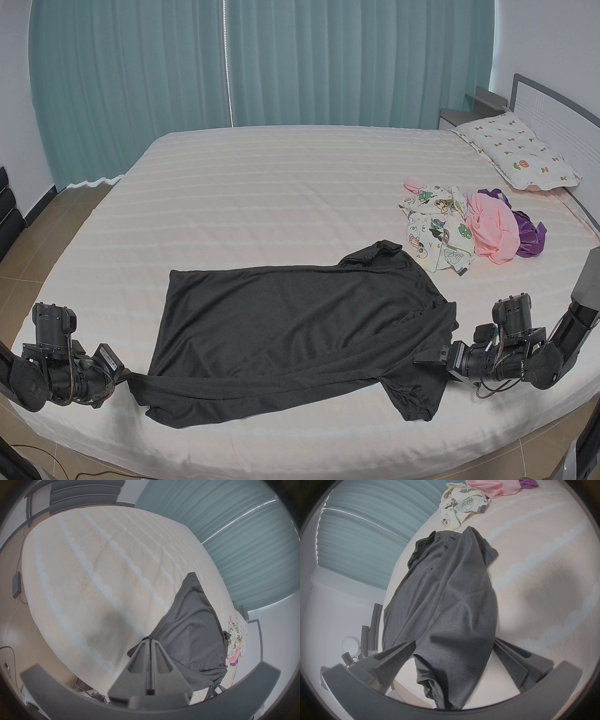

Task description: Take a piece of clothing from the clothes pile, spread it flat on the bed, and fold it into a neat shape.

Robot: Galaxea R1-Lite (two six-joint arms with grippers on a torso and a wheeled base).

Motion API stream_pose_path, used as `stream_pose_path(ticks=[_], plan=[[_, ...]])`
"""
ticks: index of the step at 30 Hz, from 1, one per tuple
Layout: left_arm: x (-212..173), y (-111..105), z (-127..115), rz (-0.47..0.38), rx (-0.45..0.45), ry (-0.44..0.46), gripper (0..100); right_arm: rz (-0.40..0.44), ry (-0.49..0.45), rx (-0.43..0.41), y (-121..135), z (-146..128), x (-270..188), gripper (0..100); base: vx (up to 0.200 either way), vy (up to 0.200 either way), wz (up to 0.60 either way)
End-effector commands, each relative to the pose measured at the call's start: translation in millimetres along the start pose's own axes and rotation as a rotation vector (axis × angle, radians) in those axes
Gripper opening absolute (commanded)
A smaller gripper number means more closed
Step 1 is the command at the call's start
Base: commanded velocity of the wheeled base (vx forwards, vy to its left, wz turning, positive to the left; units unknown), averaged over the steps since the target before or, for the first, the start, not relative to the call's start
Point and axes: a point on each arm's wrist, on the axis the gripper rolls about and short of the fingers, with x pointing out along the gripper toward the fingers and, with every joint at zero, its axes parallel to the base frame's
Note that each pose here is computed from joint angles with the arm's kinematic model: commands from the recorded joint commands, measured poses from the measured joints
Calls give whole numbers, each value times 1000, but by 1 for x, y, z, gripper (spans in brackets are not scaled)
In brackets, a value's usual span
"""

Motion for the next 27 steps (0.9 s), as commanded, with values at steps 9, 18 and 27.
stream_pose_path(ticks=[9, 18, 27], plan=[[-1, 0, 0, -3, 0, -3, 0, -30, 17, 18, 1, -6, -27, 0, 0, 0, 0], [-14, 0, -3, -27, 7, -26, 0, -76, 59, -10, -8, -7, -62, 0, 0, 0, 0], [-27, 10, -16, 38, 66, 30, 0, -121, 186, -75, -15, -20, -82, 0, 0, 0, 0]])
